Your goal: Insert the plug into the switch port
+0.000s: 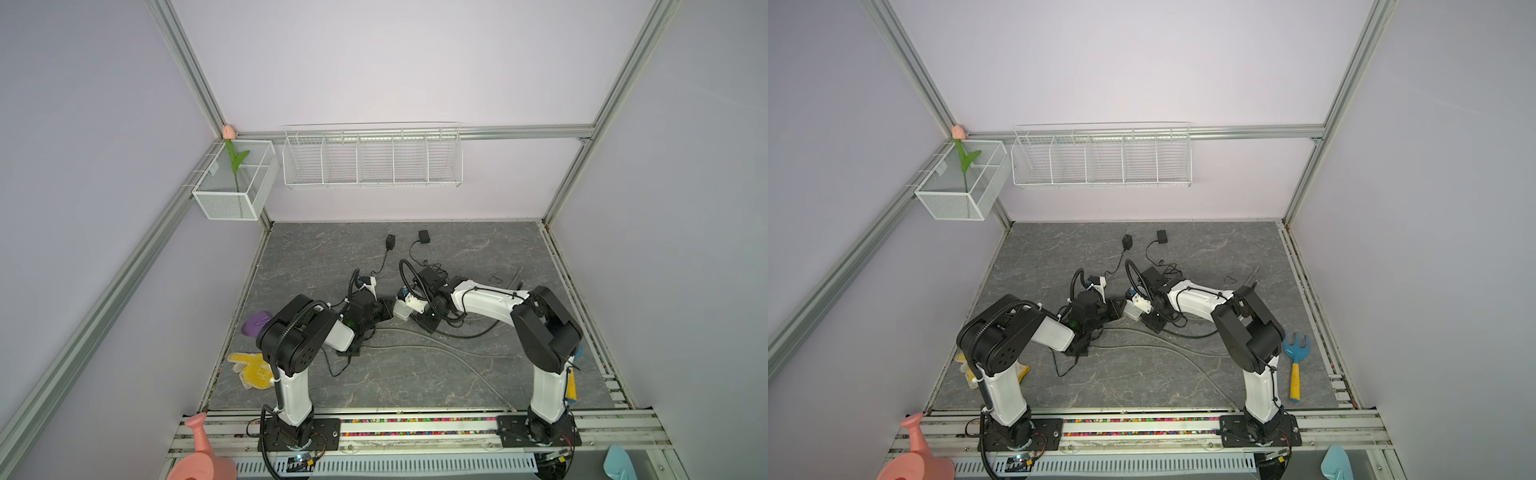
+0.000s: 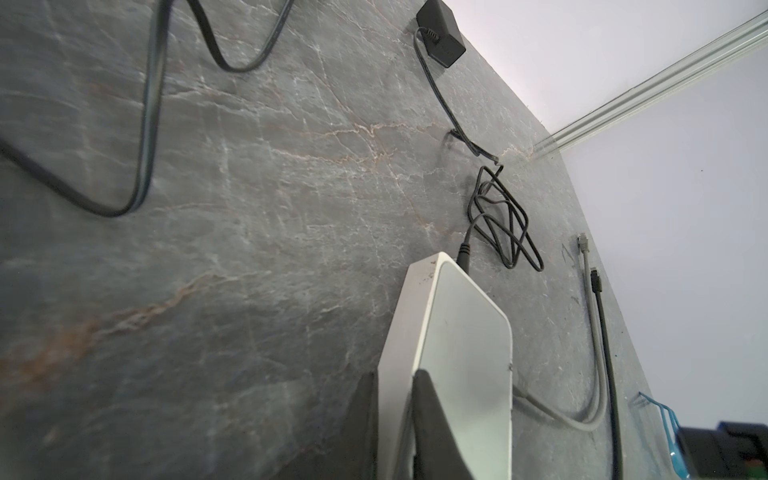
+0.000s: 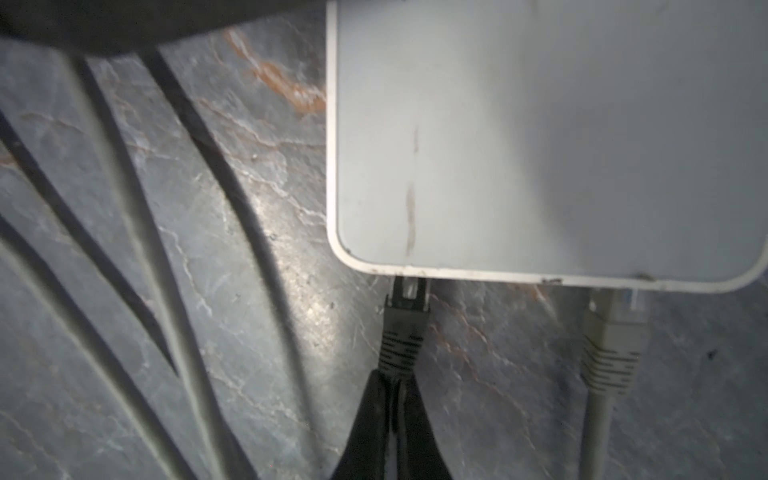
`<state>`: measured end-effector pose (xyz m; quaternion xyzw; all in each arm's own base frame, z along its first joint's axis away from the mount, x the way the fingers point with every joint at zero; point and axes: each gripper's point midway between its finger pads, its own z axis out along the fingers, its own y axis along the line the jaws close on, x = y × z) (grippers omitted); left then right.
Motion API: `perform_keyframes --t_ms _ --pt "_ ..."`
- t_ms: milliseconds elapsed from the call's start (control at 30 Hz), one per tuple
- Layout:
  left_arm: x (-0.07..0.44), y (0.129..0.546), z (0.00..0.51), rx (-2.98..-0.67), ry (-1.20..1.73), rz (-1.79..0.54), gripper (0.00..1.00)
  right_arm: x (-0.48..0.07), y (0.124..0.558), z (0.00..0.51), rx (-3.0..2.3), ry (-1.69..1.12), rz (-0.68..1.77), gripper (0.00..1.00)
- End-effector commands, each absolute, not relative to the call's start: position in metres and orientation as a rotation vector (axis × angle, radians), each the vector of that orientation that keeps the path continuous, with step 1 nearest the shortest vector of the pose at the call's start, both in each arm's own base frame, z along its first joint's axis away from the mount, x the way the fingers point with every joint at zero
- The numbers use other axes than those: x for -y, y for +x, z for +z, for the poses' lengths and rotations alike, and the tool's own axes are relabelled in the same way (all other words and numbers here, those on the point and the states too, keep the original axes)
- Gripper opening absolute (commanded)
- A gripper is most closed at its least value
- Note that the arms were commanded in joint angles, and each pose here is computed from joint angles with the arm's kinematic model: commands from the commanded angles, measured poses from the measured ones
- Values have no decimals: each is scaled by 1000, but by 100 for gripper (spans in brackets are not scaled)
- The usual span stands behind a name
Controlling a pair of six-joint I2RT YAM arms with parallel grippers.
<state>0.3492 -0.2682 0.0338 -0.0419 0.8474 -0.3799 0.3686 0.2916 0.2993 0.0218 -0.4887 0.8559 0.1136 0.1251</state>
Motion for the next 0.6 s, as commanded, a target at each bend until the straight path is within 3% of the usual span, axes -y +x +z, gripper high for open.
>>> perform_keyframes --t_ms 0,567 --pt "310 203 -44 -2718 214 -1206 14 -441 365 150 -1706 -1264 682 7" --pt "316 207 -38 -2725 270 -1186 14 -420 370 137 -1739 -1278 517 7"
